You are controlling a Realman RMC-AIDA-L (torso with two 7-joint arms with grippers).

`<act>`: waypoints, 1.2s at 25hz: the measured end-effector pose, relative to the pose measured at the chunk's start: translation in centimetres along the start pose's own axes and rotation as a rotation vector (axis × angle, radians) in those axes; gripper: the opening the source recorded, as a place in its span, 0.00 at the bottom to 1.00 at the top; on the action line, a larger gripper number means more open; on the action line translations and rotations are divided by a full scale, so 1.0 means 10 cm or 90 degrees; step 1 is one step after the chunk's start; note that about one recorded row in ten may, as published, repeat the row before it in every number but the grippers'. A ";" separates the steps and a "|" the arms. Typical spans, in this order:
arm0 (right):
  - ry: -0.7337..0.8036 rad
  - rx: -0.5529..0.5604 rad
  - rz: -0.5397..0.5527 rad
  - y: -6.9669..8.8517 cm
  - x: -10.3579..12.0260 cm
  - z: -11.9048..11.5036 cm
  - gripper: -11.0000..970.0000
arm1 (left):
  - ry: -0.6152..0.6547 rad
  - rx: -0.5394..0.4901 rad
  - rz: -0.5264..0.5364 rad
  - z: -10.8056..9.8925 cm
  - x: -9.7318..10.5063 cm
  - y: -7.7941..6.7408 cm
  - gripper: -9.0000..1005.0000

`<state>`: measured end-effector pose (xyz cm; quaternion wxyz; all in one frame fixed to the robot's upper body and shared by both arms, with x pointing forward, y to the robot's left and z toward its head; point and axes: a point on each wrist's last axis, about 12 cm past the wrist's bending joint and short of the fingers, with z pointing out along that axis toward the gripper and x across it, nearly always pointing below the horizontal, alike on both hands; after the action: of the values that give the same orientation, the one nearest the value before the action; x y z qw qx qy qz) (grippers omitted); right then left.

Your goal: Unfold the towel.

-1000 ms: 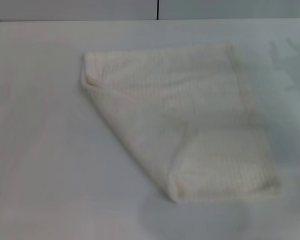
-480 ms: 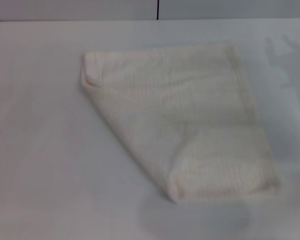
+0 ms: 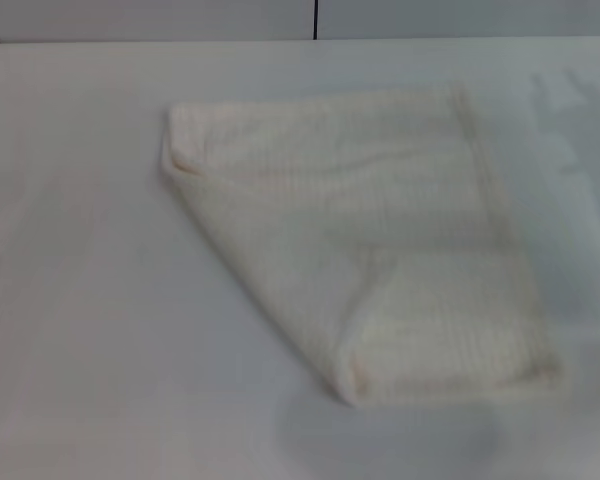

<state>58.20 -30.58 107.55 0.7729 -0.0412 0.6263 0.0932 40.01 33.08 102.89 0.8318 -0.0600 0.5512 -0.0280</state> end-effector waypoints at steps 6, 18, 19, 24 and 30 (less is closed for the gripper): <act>0.020 -0.007 0.005 0.08 0.06 0.04 0.48 | 0.035 0.021 -0.001 0.03 0.06 -0.01 0.71; 0.042 -0.067 -0.012 0.18 0.07 0.09 0.48 | 0.052 0.149 0.020 0.01 0.05 -0.06 0.71; 0.046 -0.080 -0.011 0.19 0.06 0.12 0.48 | 0.050 0.154 0.018 0.01 0.04 -0.06 0.71; 0.115 -0.203 0.008 0.20 -0.08 0.31 0.48 | 0.034 0.166 -0.005 0.03 -0.01 -0.03 0.71; 0.332 -0.348 0.009 0.08 -0.50 0.62 0.48 | 0.013 0.240 -0.054 0.16 -0.10 0.02 0.71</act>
<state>62.97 -29.11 113.77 0.5472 -0.2642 0.7544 0.2484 41.10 33.48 104.40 0.8206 0.0741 0.5418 -0.1662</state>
